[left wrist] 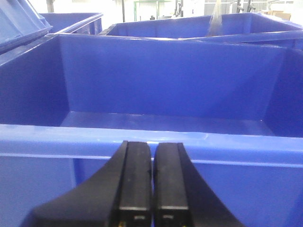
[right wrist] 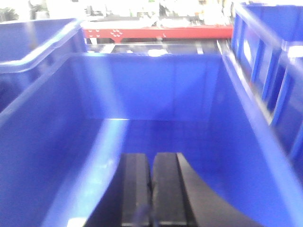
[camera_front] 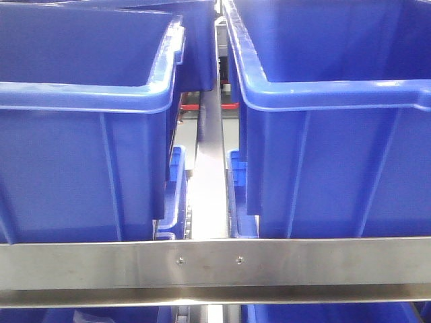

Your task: Place yellow foam block on left shelf second layer

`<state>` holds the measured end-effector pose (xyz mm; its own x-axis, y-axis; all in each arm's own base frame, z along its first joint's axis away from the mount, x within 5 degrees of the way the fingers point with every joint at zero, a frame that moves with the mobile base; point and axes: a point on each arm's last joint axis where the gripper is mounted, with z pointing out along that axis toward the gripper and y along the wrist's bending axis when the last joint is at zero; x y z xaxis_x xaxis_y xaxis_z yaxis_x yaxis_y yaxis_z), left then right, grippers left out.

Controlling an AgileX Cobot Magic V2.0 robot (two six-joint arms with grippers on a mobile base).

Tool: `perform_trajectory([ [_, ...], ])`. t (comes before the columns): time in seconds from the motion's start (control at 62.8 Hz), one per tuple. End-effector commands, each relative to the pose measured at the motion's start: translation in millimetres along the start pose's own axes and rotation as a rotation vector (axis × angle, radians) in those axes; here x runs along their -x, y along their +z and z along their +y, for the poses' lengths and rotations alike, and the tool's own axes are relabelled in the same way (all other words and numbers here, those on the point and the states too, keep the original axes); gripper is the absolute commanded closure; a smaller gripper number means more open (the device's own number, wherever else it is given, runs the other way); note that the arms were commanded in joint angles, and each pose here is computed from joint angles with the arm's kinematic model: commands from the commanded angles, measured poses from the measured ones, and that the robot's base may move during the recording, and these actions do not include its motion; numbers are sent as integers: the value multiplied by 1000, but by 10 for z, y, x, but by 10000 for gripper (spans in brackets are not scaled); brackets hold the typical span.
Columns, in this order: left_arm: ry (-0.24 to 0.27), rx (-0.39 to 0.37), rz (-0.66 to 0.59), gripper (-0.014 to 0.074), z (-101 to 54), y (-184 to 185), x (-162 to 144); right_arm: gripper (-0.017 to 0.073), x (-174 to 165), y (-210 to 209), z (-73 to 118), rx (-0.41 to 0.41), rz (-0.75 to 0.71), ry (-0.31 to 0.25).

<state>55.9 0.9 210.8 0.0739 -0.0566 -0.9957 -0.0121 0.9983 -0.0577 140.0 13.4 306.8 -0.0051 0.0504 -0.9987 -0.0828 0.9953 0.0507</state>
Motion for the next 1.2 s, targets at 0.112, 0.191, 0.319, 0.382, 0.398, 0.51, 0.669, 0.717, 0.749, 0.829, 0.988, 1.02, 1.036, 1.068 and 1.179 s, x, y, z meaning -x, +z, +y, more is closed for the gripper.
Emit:
perform_trajectory([
  [0.112,-9,-9,-71,470,-2,-9,-7,505,211,-430,24,32,-97,-84],
  [0.191,-9,-9,-71,470,-2,-9,-7,505,140,-589,17,34,-137,-83],
  [0.319,-9,-9,-71,470,-2,-9,-7,505,-82,-785,-1,35,-184,-70],
  [0.382,-9,-9,-71,470,-2,-9,-7,505,-158,-886,-8,36,-225,-67],
  [0.398,-9,-9,-71,470,-2,-9,-7,505,-174,-903,-10,36,-233,-67],
  [0.51,-9,-9,-71,470,-2,-9,-7,505,-281,-1014,-19,37,-286,-66],
  [0.669,-9,-9,-71,470,-2,-9,-7,505,-328,-1022,-21,37,-288,-66],
  [0.717,-9,-9,-71,470,-2,-9,-7,505,-328,-1022,-21,37,-288,-66],
  [0.749,-9,-9,-71,470,-2,-9,-7,505,-328,-1022,-21,37,-288,-66],
  [0.829,-9,-9,-71,470,-2,-9,-7,505,-328,-1022,-21,37,-288,-66],
  [0.988,-9,-9,-71,470,-2,-9,-7,505,-328,-1022,-21,37,-288,-66],
  [1.02,-9,-9,-71,470,-2,-9,-7,505,-328,-1022,-21,37,-288,-66],
  [1.036,-9,-9,-71,470,-2,-9,-7,505,-328,-1022,-21,37,-288,-66],
  [1.068,-9,-9,-71,470,-2,-9,-7,505,-328,-1022,-21,37,-288,-66],
  [1.179,-9,-9,-71,470,-2,-9,-7,505,-328,-1022,-21,37,-288,-66],
])
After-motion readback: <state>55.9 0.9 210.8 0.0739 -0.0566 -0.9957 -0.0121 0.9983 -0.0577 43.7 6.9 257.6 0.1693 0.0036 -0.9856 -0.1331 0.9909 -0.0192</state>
